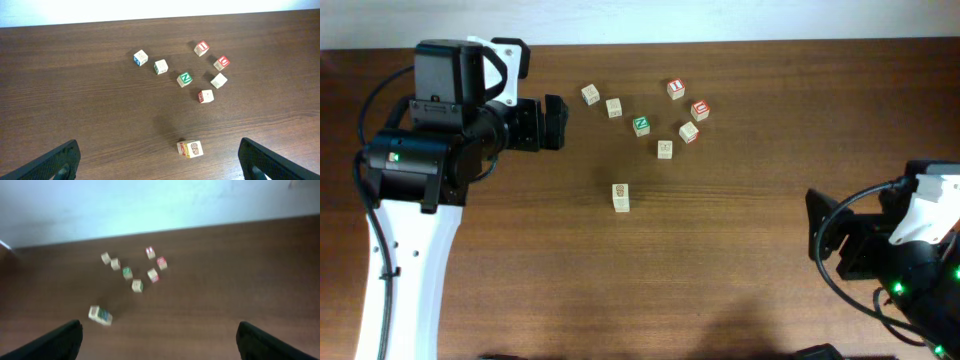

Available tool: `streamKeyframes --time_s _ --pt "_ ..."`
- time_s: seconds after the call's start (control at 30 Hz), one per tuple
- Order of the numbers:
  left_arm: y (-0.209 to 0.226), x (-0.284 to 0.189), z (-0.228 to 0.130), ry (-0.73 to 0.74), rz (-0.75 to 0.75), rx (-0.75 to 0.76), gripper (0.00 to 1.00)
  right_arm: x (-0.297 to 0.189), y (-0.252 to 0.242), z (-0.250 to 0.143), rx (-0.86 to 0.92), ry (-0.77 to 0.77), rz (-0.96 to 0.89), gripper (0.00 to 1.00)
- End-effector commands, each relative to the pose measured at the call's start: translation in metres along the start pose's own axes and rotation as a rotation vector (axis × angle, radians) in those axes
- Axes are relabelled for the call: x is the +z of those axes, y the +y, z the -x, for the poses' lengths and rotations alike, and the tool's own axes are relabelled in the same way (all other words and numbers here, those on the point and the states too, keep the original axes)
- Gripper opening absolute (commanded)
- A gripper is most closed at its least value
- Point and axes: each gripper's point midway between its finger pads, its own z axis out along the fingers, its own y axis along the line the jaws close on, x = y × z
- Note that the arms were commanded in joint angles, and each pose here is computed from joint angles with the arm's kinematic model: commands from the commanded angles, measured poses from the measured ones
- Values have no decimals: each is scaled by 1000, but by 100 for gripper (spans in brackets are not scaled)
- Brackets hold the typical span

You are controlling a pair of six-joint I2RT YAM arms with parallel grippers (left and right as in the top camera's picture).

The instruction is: Rotate 3 blocks

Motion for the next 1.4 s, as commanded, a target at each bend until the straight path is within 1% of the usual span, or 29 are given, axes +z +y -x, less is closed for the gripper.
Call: streamKeyframes --time_s 0.0,0.03,0.07,0.1,0.2,0.3,0.37,0.47,0.53,0.6,1.03,1.13,1.17,1.2,1.23,1.3,1.33,1.37 --pt "2 -2 1 -5 11 15 99 5 -15 -3 7 -4 -77 98" --pt "2 -2 1 -5 11 15 99 10 -24 -3 18 -33 -111 98" --pt "2 -2 1 -5 11 15 99 23 -35 -7 7 -100 -129 98" --pt "2 -2 1 -5 11 16 99 38 -37 -18 -41 -147 -97 99" --pt "2 -2 1 -5 11 15 99 77 -44 -72 -81 -363 3 98" --pt "2 -2 1 -5 11 15 99 110 -50 -117 -112 -500 61 98" --pt "2 -2 1 -5 11 16 99 125 -56 -136 -117 -537 60 98" --pt "2 -2 1 -5 11 15 99 143 -65 -164 -108 -502 44 98" --pt "2 -2 1 -5 11 15 99 151 -74 -177 -92 -444 0 98" --pt "2 -2 1 -5 11 15 99 151 -79 -177 -86 -445 -23 98" --pt "2 -2 1 -6 11 15 99 151 -79 -177 -86 -445 -23 98" --pt "2 -7 -3 -3 14 15 99 151 -79 -177 -86 -445 -23 98" --pt "7 -11 -8 -2 44 16 99 151 -79 -177 -86 -445 -23 98" --pt "20 -17 -12 -57 121 19 99 151 -79 -177 -86 -445 -23 99" --pt "23 -16 -19 -108 128 44 99 151 -79 -177 -86 -445 -23 98" --pt "26 -12 -39 -245 88 166 99 151 -79 -177 -86 -445 -23 98" --pt "30 -13 -52 -315 74 186 99 151 -79 -177 -86 -445 -23 98" --pt "41 -17 -72 -406 96 177 99 151 -79 -177 -86 -445 -23 98"
